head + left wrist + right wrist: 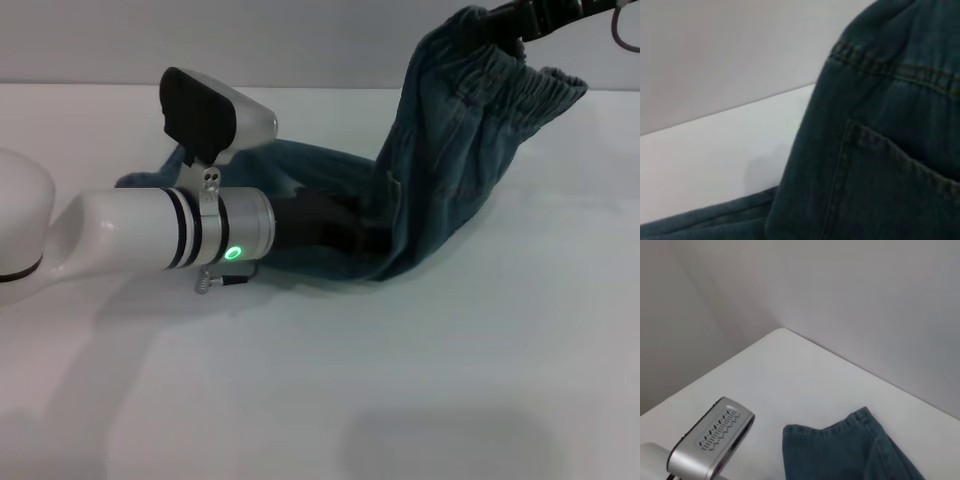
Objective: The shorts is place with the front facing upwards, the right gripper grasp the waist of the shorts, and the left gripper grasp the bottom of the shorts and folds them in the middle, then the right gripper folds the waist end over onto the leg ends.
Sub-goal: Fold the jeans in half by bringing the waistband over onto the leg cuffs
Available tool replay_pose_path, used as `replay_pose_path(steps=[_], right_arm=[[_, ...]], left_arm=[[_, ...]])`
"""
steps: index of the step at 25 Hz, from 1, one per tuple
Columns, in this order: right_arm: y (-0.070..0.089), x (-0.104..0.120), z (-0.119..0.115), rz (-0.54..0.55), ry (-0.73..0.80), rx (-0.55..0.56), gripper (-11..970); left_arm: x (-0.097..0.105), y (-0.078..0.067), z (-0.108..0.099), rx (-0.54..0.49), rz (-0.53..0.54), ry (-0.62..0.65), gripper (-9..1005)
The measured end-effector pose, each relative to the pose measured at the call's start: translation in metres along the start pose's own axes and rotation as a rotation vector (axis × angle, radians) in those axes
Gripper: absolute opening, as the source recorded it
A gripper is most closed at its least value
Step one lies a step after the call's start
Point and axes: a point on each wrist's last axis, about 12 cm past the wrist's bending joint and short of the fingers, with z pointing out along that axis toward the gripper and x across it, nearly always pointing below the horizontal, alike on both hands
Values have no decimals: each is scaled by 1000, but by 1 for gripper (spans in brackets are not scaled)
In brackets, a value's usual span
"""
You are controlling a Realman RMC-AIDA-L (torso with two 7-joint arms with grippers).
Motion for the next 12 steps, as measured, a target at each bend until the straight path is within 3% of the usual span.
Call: replay_pose_path(steps=[12], right_arm=[[6,-4,1,0,13,-34,4]], left_arm=[[-3,-22,7,102,25,27,825]])
